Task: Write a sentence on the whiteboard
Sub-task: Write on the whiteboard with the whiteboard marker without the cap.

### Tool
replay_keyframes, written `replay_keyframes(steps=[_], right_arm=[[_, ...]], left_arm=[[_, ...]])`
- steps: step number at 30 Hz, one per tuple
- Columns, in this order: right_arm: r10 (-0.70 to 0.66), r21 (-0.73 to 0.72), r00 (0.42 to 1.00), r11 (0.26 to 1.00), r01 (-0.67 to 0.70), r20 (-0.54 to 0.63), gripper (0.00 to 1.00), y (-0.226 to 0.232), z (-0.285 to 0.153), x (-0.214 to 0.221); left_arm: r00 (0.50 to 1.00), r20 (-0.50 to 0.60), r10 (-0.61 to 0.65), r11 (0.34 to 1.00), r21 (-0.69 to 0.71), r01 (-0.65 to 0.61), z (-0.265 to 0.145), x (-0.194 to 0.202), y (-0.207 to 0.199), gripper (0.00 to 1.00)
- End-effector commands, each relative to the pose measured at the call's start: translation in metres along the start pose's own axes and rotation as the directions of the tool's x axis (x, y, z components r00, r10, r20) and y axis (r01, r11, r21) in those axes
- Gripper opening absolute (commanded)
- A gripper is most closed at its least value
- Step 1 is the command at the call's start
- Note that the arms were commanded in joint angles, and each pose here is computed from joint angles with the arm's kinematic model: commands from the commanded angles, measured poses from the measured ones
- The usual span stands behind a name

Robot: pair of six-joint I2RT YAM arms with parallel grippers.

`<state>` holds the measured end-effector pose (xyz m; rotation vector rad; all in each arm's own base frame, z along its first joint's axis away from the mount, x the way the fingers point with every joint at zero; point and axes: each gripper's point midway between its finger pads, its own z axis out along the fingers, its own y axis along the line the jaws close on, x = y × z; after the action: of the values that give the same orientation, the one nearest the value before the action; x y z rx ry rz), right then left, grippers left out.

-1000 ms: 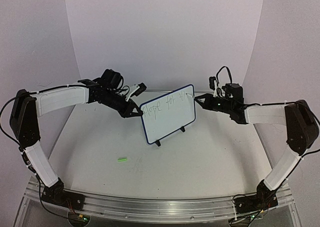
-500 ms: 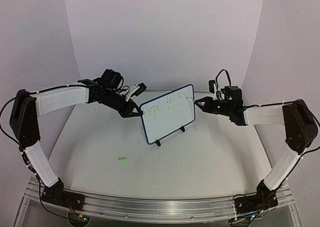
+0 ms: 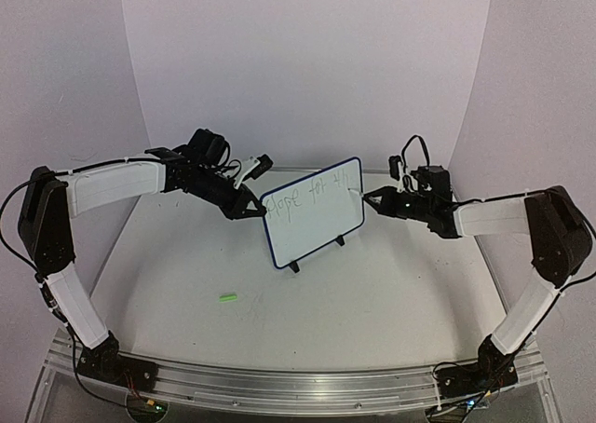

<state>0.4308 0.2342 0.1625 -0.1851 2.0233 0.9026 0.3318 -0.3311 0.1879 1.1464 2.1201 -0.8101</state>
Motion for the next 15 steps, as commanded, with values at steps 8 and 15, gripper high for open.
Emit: replay_keyframes(steps=[8,15], right_arm=[[-0.037,-0.005,0.995,0.999,0.037,0.093,0.0,0.016,-0.014,-0.03],[-0.051,-0.019,0.992,0.998,0.053,0.113,0.0,0.021,-0.012,-0.041]], left_arm=[[0.996,-0.083,-0.01,1.0,-0.029,0.008,0.007,0.021,0.006,0.0],[0.997,-0.082,-0.008,1.0,-0.028,0.006,0.007,0.021,0.006,0.0]])
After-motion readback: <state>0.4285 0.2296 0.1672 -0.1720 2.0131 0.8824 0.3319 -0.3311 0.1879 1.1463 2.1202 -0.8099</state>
